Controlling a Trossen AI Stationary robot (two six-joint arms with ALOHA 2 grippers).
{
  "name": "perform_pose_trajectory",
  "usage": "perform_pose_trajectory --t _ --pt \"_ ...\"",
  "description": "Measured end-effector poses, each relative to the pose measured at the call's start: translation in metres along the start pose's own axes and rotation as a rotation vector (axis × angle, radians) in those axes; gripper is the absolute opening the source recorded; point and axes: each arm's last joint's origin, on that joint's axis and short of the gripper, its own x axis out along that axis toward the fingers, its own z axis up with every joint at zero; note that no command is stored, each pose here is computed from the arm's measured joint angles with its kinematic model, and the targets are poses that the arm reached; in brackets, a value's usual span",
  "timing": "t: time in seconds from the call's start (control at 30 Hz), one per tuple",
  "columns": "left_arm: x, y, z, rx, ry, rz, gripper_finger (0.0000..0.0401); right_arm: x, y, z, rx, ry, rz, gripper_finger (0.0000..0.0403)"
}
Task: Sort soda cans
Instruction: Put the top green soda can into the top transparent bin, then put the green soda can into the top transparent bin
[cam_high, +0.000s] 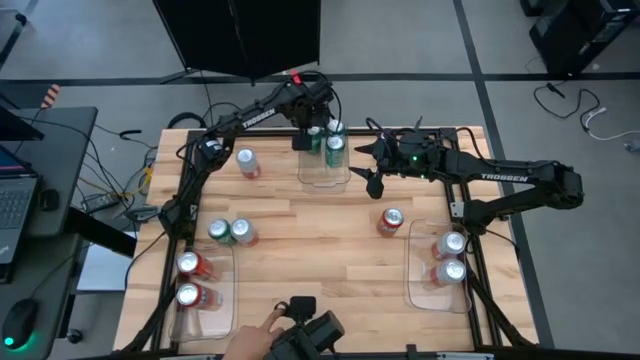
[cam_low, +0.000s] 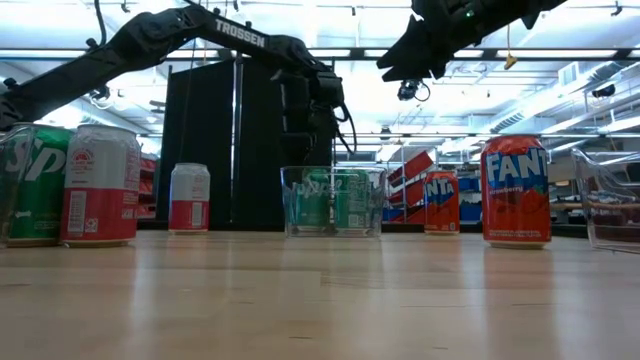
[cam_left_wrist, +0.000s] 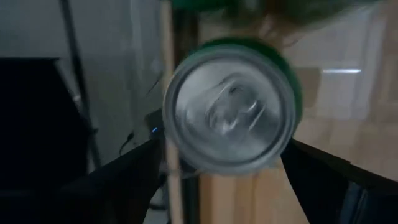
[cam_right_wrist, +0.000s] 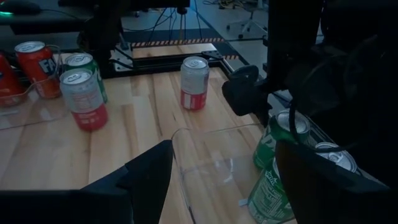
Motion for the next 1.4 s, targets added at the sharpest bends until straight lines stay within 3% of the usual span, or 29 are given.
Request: perform_pose_trajectory --t 0.53,0.7,0.83,0.97,1.1,1.27,1.4 --pt "-0.043 -0.003 -0.009 0.008 -0.013 -0.006 0.0231 0.0 0.0 0.0 -0.023 0.0 0.001 0.027" --pt "-0.071 -0.008 -0.012 -0.021 -0.088 -0.018 0.018 0.0 0.0 0.001 -0.03 -0.007 0.001 0.027" --pt "-0.092 -0.012 -0.017 -0.042 -0.19 -0.107 0.013 0.001 0.001 0.0 -0.072 -0.004 0.003 0.0262" --pt "-0.107 -0.021 -0.022 -0.061 -0.227 -0.215 0.0072 0.013 0.007 -0.004 -0.092 0.014 0.021 0.0218" --pt "-0.116 -0.032 -0.026 -0.052 -0.194 -0.26 0.0012 0.036 0.018 -0.011 -0.124 0.008 0.048 0.0135" --pt "-0.13 -0.044 -0.027 -0.052 -0.186 -0.275 0.0008 0.061 0.029 -0.016 -0.155 -0.048 0.069 0.0018" --pt "-0.147 -0.051 -0.03 -0.056 -0.247 -0.32 0.0003 0.068 0.034 -0.02 -0.173 -0.057 0.08 0.0016"
